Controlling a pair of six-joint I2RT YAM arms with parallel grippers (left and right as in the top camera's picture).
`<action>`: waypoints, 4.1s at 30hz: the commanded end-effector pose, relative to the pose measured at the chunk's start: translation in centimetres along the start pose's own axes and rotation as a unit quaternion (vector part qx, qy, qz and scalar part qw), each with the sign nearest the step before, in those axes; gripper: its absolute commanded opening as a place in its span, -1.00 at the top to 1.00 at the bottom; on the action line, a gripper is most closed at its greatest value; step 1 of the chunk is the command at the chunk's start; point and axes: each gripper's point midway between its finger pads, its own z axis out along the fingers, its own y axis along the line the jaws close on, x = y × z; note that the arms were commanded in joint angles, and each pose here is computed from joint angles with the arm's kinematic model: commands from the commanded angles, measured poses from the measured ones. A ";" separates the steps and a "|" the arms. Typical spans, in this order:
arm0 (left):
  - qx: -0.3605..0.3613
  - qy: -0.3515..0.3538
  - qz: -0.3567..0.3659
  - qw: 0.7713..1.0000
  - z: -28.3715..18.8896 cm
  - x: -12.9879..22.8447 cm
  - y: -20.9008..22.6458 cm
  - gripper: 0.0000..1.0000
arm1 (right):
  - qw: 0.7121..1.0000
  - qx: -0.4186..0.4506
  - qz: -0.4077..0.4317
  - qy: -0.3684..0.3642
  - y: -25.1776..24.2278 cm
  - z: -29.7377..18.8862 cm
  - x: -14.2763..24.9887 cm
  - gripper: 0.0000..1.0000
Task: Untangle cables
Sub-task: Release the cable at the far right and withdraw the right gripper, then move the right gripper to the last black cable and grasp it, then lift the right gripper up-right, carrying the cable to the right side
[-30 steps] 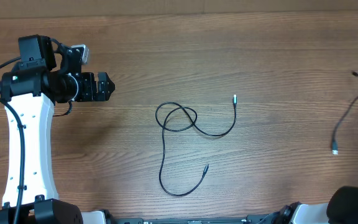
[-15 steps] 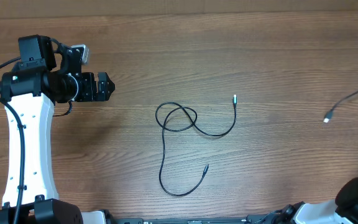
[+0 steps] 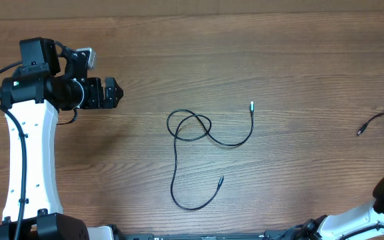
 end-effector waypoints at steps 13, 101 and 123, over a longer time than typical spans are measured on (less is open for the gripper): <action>-0.003 -0.008 0.013 1.000 -0.4 -0.5 0.0 -1.00 | 0.928 -0.355 0.056 0.093 12.2 -5.8 4.2 -1.00; -0.003 -0.008 0.013 1.000 -0.4 -0.5 0.0 -1.00 | 0.703 -0.598 -0.340 0.185 49.2 -21.1 32.4 0.92; -0.003 -0.008 0.013 1.000 -0.4 -0.5 0.0 -0.99 | 0.919 -0.331 -0.201 -0.077 38.1 -23.9 -2.0 0.92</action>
